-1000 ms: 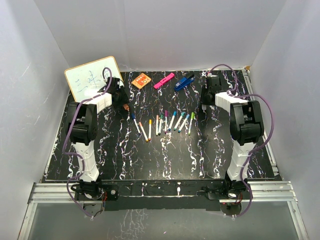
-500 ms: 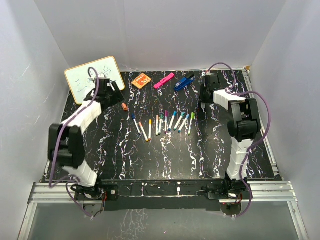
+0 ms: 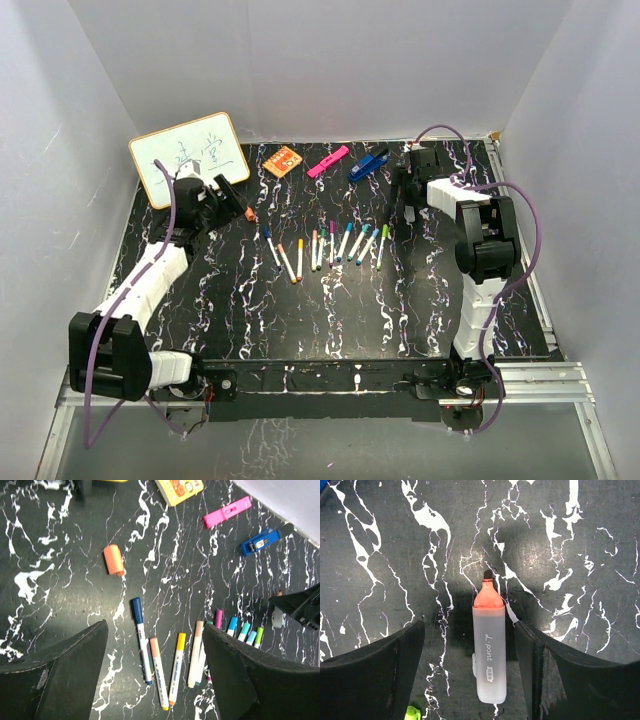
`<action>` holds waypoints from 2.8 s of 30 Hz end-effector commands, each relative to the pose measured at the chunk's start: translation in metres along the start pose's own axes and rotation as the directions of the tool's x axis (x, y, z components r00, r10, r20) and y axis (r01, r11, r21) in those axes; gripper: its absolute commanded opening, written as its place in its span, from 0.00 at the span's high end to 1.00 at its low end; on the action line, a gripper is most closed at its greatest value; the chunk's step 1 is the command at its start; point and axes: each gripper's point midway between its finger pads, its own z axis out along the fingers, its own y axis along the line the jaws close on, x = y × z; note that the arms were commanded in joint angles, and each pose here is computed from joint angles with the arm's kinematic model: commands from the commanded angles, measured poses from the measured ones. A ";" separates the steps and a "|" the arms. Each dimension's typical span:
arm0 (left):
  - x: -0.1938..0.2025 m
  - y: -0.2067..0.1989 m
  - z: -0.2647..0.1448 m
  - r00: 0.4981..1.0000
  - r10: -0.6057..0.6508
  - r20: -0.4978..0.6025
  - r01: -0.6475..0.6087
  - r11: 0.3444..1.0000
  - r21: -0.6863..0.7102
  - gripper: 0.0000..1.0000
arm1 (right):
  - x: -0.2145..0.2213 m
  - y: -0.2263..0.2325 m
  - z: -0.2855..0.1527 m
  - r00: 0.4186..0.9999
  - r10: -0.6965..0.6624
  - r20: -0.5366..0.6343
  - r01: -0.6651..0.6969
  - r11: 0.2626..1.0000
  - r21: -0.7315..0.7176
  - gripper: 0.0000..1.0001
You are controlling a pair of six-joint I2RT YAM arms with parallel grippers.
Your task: Open the pen caps
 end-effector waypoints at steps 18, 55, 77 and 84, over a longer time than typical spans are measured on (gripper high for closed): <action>0.066 0.013 -0.019 0.992 -0.063 -0.106 0.066 0.998 0.021 0.22 | 0.013 0.155 -0.151 0.964 -0.154 0.216 0.207 0.946 -0.251 0.26; 0.027 0.058 -0.096 0.933 -0.268 0.241 0.302 0.946 -0.115 0.18 | 0.139 0.387 -0.124 0.853 -0.477 0.214 0.519 0.721 -0.460 0.64; 0.021 0.058 -0.101 0.931 -0.252 0.262 0.291 0.949 -0.119 0.17 | 0.168 0.382 -0.100 0.840 -0.523 0.142 0.527 0.728 -0.438 0.72; 0.014 0.056 -0.103 0.936 -0.225 0.271 0.266 0.956 -0.124 0.15 | 0.178 0.376 -0.093 0.837 -0.536 0.110 0.527 0.735 -0.426 0.79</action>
